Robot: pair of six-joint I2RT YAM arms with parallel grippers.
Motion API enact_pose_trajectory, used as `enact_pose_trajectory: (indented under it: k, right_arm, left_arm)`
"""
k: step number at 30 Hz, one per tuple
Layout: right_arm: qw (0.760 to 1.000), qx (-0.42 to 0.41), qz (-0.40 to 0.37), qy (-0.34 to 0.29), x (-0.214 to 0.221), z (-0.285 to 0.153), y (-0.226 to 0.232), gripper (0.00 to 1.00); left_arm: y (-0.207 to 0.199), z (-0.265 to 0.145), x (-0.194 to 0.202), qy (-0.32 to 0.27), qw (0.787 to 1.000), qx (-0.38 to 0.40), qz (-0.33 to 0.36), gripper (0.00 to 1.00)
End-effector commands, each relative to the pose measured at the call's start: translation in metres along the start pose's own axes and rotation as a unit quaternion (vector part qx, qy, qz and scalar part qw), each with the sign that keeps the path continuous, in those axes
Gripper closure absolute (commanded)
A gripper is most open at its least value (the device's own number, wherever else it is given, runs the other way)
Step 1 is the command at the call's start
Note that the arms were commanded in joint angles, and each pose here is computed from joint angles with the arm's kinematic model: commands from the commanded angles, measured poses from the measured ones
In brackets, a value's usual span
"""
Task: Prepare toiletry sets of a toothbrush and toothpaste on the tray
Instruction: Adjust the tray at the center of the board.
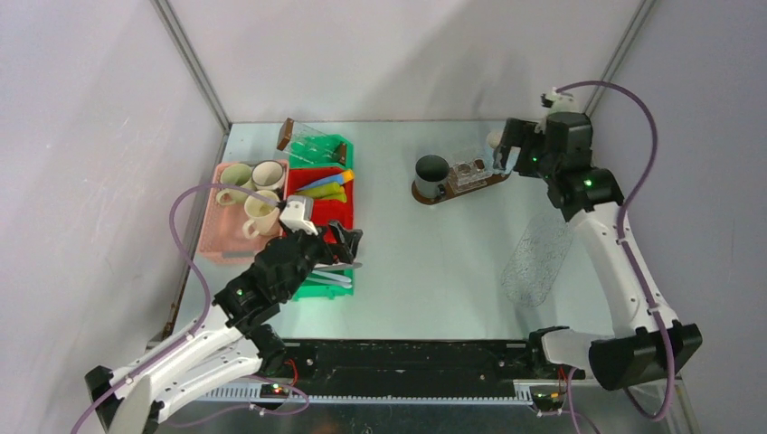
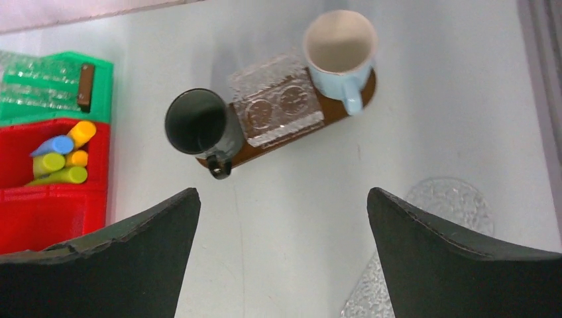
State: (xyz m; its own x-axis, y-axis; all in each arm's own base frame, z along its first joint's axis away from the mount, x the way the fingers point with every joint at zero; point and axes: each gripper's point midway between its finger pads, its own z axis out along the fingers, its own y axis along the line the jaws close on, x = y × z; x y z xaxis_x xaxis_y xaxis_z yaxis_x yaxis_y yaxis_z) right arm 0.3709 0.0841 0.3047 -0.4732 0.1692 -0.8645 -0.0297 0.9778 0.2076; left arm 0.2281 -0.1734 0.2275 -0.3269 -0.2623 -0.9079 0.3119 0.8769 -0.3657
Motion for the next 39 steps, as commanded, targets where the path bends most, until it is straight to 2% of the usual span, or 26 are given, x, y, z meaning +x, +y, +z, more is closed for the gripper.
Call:
enact_pose_trajectory:
  k: [1, 6, 13, 18, 23, 29, 35, 39]
  right_arm:
    - [0.996, 0.052, 0.072, 0.005, 0.007, -0.021, -0.032, 0.01]
    - [0.977, 0.157, 0.143, 0.020, 0.026, -0.038, -0.087, 0.01]
    - [0.938, 0.272, 0.184, 0.108, 0.099, -0.053, -0.145, 0.01]
    - [0.896, 0.299, 0.274, 0.179, 0.175, -0.051, -0.165, 0.01]
    - [0.857, 0.311, 0.353, 0.209, 0.231, -0.045, -0.175, 0.00]
    - [0.815, 0.351, 0.388, 0.250, 0.286, -0.044, -0.182, 0.01]
    - [0.801, 0.335, 0.416, 0.271, 0.316, -0.034, -0.172, 0.00]
    - [0.808, 0.314, 0.415, 0.277, 0.321, -0.025, -0.156, 0.01]
  left_arm:
    - [-0.007, 0.002, -0.027, -0.024, 1.000, -0.001, 0.004, 0.00]
    - [-0.003, 0.004, -0.030, -0.024, 1.000, -0.014, 0.000, 0.00]
    - [0.010, 0.005, -0.025, -0.016, 0.999, -0.032, -0.015, 0.00]
    - [0.015, 0.005, -0.021, -0.014, 0.999, -0.029, -0.020, 0.00]
    - [0.021, 0.003, -0.022, -0.018, 0.999, -0.029, -0.019, 0.00]
    - [0.025, 0.001, -0.022, -0.022, 0.999, -0.030, -0.016, 0.00]
    - [0.030, 0.000, -0.022, -0.026, 0.999, -0.034, -0.017, 0.00]
    - [0.032, 0.000, -0.022, -0.028, 0.999, -0.037, -0.017, 0.00]
